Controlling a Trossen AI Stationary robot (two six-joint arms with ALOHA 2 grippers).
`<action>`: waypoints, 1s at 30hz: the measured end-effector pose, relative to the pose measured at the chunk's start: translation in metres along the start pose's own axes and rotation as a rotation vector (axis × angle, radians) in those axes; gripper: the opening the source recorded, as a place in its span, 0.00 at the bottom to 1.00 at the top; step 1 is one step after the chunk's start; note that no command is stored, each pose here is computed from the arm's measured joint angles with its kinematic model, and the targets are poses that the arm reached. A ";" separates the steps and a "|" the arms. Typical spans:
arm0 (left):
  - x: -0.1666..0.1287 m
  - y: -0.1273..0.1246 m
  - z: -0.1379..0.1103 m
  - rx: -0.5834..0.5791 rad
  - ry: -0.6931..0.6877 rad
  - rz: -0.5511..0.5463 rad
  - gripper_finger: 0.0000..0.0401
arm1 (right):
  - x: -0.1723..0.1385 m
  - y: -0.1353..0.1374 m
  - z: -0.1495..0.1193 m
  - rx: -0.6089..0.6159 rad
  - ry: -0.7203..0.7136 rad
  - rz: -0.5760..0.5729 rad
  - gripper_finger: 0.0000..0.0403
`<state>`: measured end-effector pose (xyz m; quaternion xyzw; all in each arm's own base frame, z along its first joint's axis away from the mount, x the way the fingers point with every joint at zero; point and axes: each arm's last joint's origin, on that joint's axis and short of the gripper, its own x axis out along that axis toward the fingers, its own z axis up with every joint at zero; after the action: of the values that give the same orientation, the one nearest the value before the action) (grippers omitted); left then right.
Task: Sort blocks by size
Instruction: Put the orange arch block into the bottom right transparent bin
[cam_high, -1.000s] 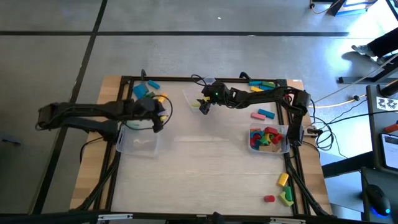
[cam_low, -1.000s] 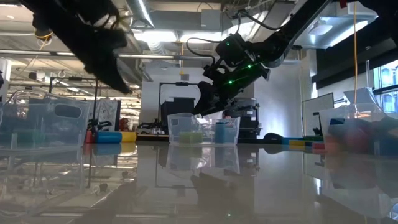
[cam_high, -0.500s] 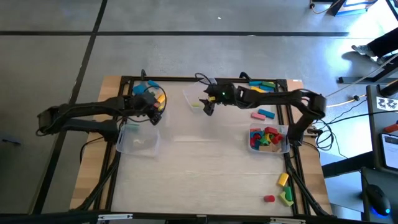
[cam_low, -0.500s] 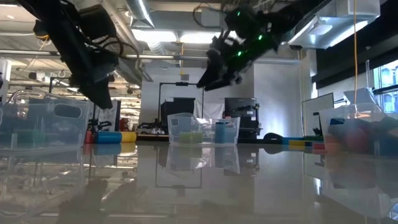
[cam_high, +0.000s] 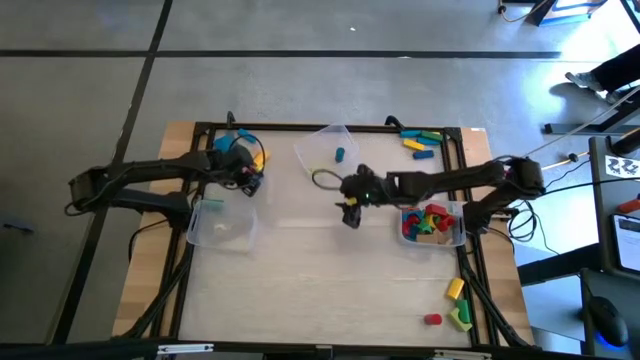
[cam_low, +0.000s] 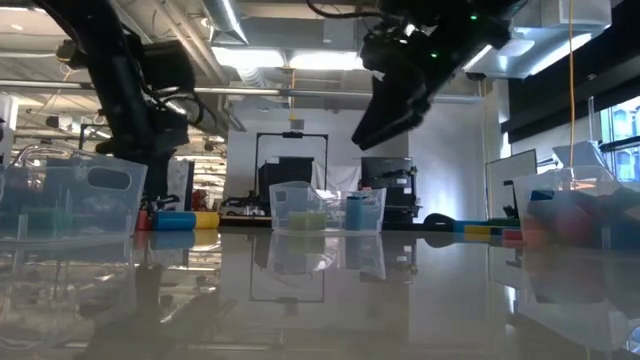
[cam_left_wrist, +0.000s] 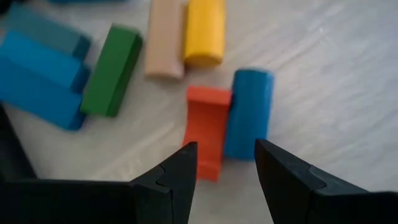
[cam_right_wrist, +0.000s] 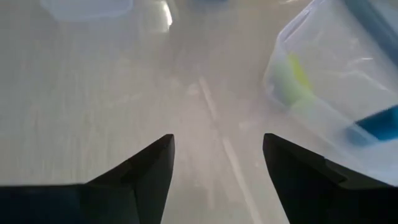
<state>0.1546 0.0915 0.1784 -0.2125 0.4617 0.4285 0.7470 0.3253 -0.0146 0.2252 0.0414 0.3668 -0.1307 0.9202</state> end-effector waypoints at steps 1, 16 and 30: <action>0.001 0.001 -0.001 -0.013 0.019 0.001 0.39 | 0.000 0.004 -0.004 -0.004 0.006 -0.009 0.62; 0.011 0.018 -0.001 -0.142 0.047 0.073 0.39 | -0.004 0.025 -0.012 -0.012 -0.003 -0.041 0.62; 0.032 0.021 -0.022 -0.160 0.019 0.062 0.39 | -0.004 0.025 -0.010 -0.015 -0.032 -0.054 0.62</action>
<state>0.1328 0.1012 0.1416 -0.2609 0.4396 0.4850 0.7095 0.3231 0.0120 0.2200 0.0224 0.3541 -0.1535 0.9222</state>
